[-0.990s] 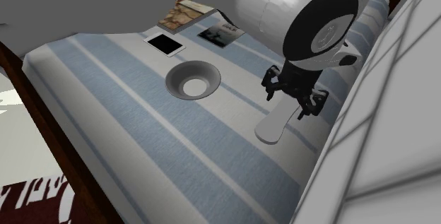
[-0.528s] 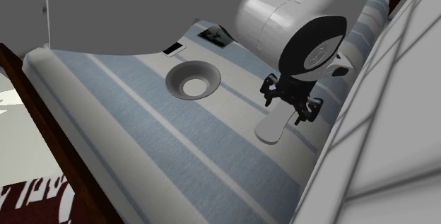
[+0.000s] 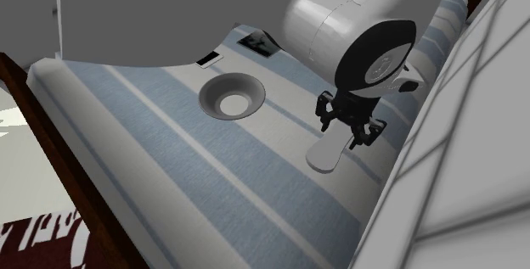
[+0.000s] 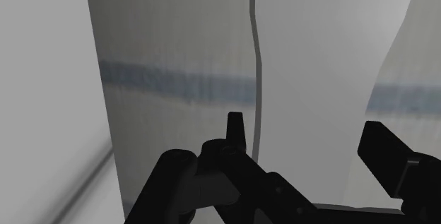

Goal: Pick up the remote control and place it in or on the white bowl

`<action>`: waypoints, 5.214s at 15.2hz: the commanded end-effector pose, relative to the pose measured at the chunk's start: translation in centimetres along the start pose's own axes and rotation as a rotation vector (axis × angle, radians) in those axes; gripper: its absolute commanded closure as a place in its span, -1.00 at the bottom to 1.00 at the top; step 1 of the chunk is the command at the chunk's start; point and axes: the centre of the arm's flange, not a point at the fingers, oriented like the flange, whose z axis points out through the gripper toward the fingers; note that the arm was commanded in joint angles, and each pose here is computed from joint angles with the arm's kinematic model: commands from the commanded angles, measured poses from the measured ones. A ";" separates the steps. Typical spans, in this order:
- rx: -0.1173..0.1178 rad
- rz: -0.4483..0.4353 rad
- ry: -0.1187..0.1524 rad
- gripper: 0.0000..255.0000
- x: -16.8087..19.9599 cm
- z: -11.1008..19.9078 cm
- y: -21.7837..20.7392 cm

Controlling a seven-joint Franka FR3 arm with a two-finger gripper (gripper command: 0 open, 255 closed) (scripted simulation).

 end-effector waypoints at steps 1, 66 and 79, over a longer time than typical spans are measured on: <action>0.000 0.000 0.000 1.00 0.0 0.0 0.0; 0.000 0.000 0.000 1.00 -10.2 -5.5 -26.3; 0.000 0.000 0.000 -1.00 -10.2 -5.5 -26.3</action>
